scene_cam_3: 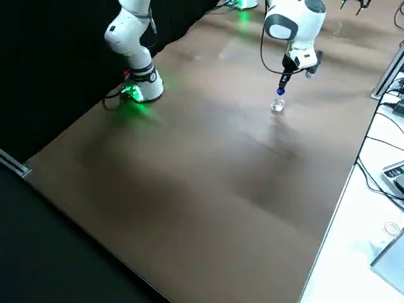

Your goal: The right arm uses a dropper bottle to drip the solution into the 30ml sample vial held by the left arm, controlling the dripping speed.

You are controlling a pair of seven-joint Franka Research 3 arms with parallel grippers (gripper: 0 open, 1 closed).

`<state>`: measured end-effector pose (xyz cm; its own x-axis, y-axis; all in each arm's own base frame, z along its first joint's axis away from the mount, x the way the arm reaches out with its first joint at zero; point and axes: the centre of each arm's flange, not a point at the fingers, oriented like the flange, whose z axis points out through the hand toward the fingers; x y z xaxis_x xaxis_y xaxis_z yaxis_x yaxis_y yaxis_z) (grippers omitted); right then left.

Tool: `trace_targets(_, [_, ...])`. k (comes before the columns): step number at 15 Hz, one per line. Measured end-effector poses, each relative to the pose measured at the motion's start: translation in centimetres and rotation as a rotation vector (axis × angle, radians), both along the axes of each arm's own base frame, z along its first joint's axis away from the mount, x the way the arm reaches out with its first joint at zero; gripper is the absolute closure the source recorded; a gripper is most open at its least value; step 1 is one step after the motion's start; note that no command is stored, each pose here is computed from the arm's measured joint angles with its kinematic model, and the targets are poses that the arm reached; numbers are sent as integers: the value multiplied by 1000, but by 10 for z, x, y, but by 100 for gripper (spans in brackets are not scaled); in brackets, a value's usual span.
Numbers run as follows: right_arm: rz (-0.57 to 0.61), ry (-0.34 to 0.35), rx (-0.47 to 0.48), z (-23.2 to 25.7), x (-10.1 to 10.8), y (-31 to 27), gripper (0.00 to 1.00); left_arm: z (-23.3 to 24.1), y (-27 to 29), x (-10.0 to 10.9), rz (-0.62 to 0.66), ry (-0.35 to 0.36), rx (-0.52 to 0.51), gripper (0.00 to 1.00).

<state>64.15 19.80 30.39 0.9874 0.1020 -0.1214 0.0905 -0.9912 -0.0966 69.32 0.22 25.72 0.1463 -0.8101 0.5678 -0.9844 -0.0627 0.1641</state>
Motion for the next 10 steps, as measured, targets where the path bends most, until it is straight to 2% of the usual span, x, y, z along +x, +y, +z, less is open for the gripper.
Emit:
trace_targets(4, [0, 0, 0, 0, 0, 0, 64, -23, 1, 2, -14, -67, 28, 0])
trace_targets(7, [0, 1, 0, 0, 0, 0, 71, -46, -3, -8, -31, -44, 28, 0])
trace_targets(10, [0, 1, 0, 0, 0, 0, 72, -64, -9, -13, -36, -26, 32, 0])
